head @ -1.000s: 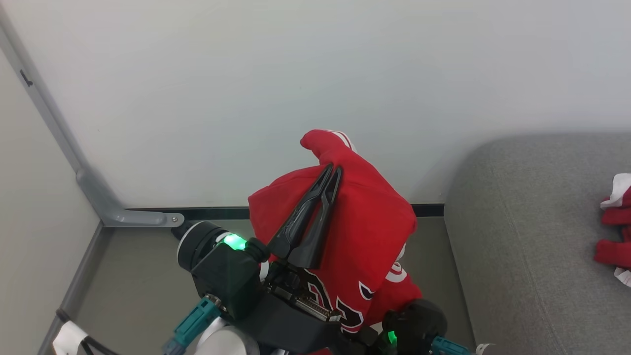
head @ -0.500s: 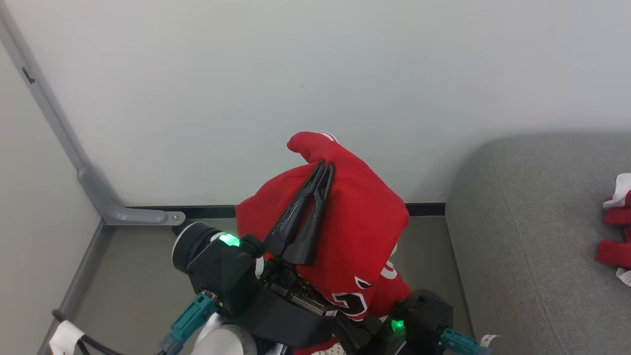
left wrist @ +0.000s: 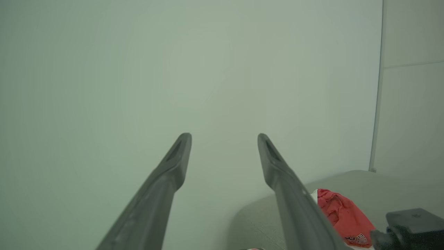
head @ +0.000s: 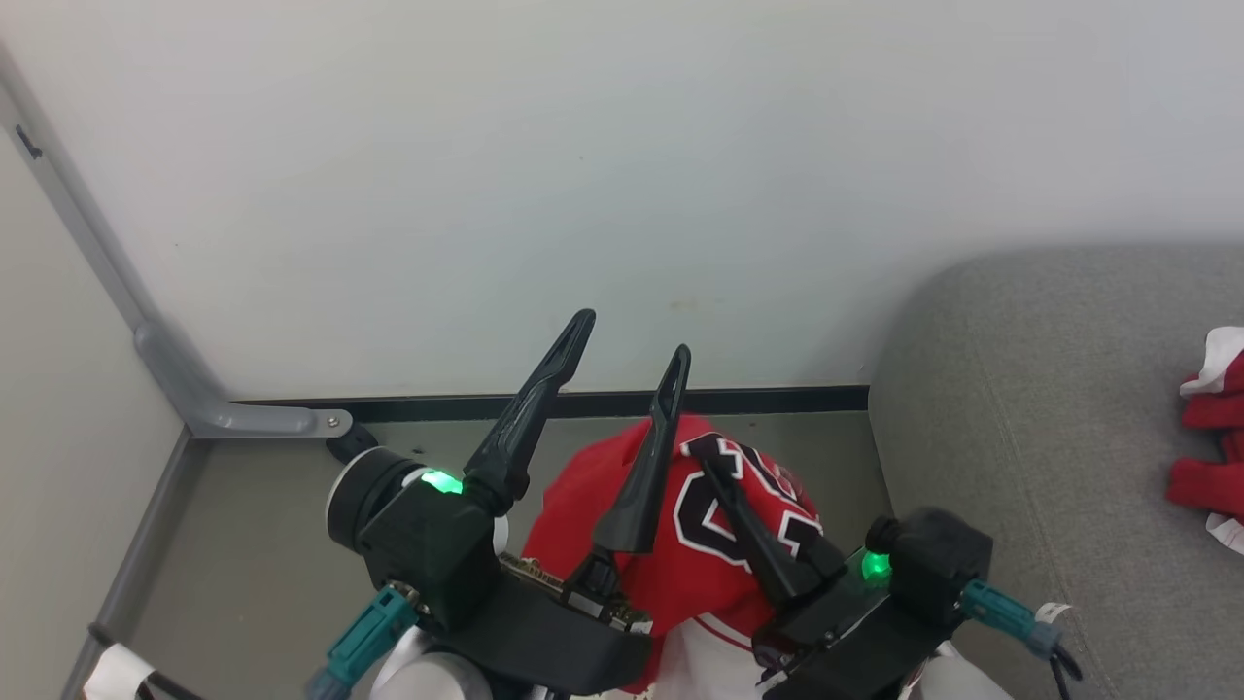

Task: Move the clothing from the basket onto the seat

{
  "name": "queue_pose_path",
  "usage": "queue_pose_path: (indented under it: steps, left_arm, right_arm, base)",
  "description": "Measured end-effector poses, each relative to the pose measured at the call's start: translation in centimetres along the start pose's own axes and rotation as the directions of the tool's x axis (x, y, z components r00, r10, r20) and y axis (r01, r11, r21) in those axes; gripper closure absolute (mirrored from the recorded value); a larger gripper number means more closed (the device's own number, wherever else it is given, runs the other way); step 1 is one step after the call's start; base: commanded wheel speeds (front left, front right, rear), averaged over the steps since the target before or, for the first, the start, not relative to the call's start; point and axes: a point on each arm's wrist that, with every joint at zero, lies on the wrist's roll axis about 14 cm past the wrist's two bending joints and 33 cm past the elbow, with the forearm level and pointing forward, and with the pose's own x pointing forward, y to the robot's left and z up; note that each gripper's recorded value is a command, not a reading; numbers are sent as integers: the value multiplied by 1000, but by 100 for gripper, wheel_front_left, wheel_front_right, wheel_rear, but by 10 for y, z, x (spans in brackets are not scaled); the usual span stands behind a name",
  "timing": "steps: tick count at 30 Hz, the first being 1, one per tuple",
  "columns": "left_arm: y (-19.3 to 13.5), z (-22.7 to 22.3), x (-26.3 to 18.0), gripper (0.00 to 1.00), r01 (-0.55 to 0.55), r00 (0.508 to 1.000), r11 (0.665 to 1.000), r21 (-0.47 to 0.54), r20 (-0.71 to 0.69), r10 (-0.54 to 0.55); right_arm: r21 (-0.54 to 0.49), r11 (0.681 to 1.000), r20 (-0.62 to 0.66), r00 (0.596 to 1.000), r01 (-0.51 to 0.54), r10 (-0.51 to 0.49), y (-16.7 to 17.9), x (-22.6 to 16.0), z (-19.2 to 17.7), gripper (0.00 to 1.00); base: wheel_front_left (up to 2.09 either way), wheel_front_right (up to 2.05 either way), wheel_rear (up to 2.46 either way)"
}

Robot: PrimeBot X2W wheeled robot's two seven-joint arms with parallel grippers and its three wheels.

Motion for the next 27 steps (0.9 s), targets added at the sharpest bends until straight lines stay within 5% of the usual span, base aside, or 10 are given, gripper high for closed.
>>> queue_pose_path:
  steps: [15,27]
  left_arm:
    - [16,-63,-34,0,-39,976,999,25,-214,43]
    - [5,-102,-47,0,4,947,1000,-13,-321,-8]
  right_arm:
    - [-108,970,25,976,217,-215,-89,-15,14,100]
    - [-212,880,92,906,424,-414,-179,-43,43,100]
  base:
    - [0,0,0]
    - [0,0,0]
